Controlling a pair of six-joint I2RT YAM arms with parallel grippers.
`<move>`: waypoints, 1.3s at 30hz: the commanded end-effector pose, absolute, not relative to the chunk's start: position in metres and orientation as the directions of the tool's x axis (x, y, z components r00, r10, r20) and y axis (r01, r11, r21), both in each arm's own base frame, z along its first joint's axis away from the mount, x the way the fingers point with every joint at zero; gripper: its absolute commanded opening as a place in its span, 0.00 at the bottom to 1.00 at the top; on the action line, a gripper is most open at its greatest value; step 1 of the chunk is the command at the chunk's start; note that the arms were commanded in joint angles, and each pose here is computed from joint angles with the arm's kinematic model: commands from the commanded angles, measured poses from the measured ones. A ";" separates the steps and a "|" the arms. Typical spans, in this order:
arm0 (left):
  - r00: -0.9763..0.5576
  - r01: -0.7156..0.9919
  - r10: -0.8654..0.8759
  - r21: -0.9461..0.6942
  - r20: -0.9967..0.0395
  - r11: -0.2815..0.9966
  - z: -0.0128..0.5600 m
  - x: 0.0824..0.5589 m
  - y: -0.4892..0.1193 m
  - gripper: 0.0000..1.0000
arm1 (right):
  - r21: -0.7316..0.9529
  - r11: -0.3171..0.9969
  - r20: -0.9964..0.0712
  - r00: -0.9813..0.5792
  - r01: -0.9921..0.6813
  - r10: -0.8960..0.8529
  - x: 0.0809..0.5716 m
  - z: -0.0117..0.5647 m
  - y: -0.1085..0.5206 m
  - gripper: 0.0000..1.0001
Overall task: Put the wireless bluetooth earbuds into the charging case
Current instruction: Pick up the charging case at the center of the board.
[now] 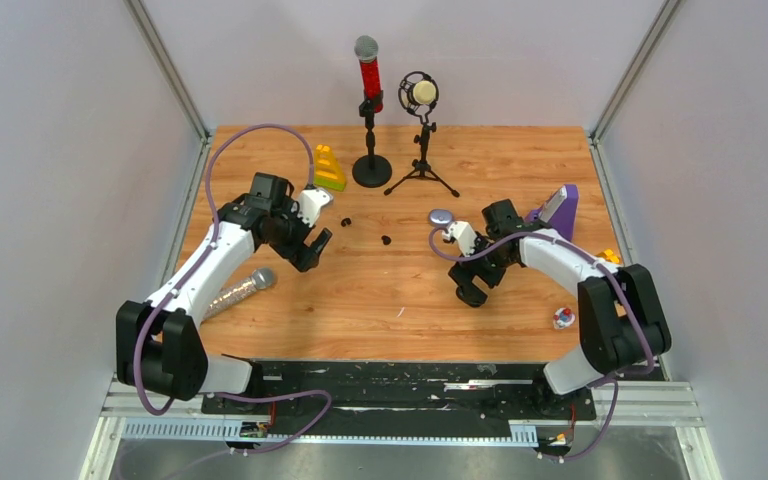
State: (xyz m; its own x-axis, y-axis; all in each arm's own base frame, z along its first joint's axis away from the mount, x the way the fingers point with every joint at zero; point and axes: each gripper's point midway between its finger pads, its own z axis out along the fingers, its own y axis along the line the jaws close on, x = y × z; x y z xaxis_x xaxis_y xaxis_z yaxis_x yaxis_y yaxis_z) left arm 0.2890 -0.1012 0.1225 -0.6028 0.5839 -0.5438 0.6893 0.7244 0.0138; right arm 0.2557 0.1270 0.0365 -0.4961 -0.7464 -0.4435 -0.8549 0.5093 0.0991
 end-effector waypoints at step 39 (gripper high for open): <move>-0.554 0.799 0.199 -0.448 -0.809 0.401 0.265 0.307 -0.282 1.00 | -0.631 0.317 -0.708 0.361 -0.708 -0.607 0.278 0.231 0.277 0.10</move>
